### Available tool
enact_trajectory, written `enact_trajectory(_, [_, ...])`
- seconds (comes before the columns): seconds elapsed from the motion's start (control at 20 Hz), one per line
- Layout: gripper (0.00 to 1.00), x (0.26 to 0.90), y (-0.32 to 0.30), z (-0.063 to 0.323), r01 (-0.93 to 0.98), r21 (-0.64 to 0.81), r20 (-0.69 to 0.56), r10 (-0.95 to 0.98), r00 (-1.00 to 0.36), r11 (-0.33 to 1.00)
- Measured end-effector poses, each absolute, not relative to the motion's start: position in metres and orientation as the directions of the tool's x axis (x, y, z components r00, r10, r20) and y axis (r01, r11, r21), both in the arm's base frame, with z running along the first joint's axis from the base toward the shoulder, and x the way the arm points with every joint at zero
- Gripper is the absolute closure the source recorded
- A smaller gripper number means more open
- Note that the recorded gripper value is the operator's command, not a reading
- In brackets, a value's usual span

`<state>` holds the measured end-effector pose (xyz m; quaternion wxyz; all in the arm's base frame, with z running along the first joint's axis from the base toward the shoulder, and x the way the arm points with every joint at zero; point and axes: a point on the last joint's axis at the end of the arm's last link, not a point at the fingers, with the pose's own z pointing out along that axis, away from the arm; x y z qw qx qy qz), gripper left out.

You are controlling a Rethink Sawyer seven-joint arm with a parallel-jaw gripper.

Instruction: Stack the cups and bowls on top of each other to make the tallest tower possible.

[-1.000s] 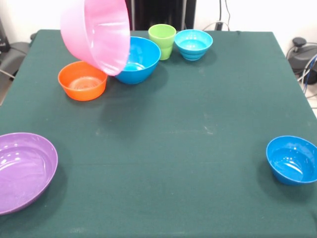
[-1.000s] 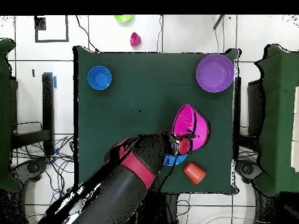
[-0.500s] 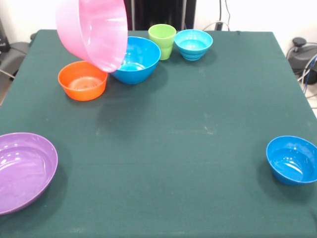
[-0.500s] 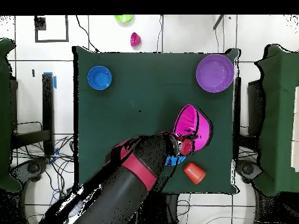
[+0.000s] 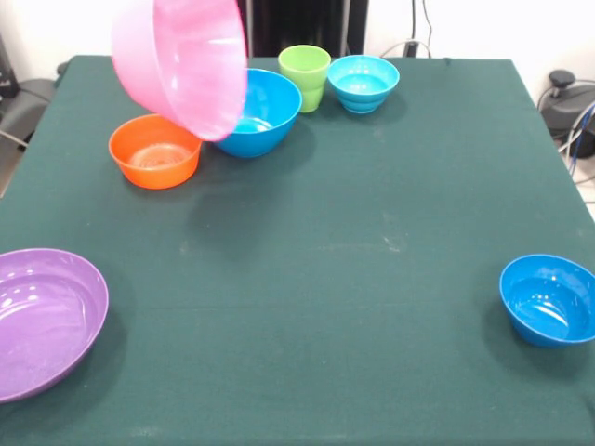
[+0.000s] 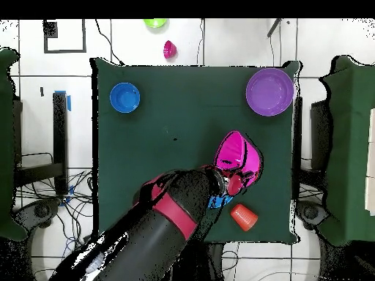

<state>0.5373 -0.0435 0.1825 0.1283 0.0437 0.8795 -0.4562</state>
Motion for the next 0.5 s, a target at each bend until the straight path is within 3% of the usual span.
enact_trajectory(0.5, [0.0,0.5371,-0.0449,0.1852,0.197,-0.794,-0.268,-0.04,-0.963,0.575])
